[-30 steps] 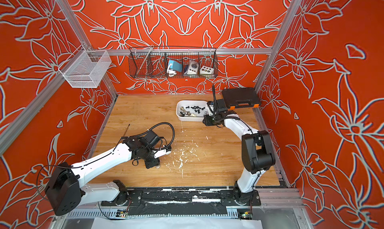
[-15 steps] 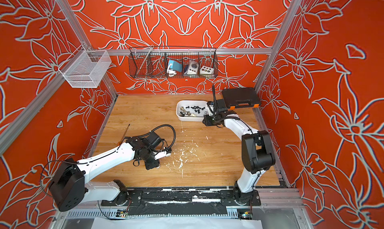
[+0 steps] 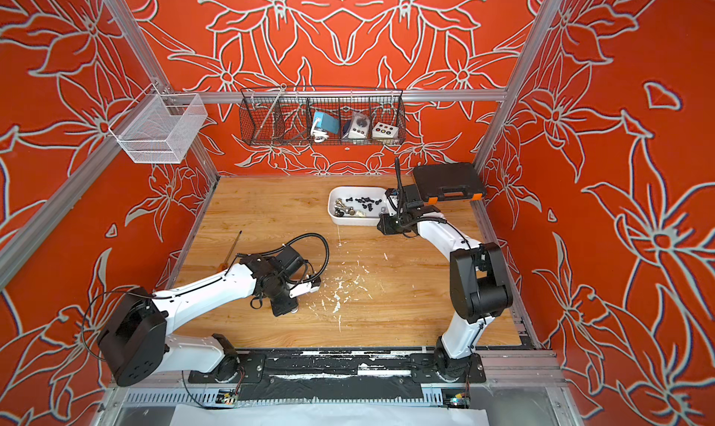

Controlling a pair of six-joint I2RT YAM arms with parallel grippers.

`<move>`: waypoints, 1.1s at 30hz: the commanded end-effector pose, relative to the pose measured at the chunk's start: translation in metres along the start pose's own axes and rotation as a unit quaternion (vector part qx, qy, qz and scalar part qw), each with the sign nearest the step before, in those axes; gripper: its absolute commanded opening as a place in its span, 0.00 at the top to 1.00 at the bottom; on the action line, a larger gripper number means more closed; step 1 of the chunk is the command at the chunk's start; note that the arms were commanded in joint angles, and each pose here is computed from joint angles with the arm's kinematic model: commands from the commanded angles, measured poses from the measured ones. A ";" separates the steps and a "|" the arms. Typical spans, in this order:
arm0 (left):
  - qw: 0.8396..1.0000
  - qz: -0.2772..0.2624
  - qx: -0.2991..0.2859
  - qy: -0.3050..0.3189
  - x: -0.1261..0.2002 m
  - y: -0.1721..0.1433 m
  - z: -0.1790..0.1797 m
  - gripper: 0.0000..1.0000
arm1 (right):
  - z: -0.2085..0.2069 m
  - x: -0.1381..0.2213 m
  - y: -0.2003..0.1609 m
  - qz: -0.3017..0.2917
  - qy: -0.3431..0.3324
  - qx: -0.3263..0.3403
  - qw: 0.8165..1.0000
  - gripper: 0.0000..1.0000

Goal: Put the chess pieces into the storage box
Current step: Pick up the chess piece at the center of the board.

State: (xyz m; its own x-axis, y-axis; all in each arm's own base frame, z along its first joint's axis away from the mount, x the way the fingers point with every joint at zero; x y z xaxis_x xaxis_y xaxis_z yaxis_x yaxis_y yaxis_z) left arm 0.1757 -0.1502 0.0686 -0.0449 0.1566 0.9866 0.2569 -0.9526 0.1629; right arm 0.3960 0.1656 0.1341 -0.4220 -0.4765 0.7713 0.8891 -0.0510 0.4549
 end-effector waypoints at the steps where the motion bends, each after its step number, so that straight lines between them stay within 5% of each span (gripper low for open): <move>1: 1.000 -0.010 -0.007 -0.010 0.003 0.007 -0.002 0.89 | -0.006 -0.004 -0.008 0.013 -0.003 -0.006 1.000 0.68; 13: 0.992 -0.104 0.027 0.064 0.041 0.060 0.036 0.96 | -0.004 0.010 -0.005 -0.003 0.001 -0.009 1.000 0.68; 19: 0.962 -0.215 0.080 0.146 0.081 0.109 0.088 0.96 | -0.007 0.026 -0.003 -0.024 0.019 -0.032 0.999 0.68; 24: 0.920 -0.317 0.129 0.189 0.110 0.145 0.134 0.96 | -0.013 0.038 -0.007 -0.035 0.021 -0.044 0.998 0.68; 33: 0.899 -0.348 0.168 0.206 0.102 0.194 0.212 0.95 | -0.022 0.054 -0.020 -0.043 0.018 -0.058 0.997 0.68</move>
State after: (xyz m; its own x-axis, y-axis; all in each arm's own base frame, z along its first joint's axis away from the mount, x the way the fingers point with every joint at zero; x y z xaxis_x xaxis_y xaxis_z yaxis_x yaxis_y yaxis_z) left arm 0.3998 -0.2514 0.1890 -0.6072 0.4808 0.6326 0.3270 -0.5744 0.7504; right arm 0.3651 0.1230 0.1503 -0.4819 -0.4816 0.7320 0.8717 -0.1786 0.4563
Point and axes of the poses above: each gripper's point midway between its finger pads, its own x axis back along the fingers, its own z axis along the line the jaws close on, y = z × x, the point moved 2 cm from there along x, back along the fingers, and after that the axes turned 12 degrees about -x, right-handed, at the moved point
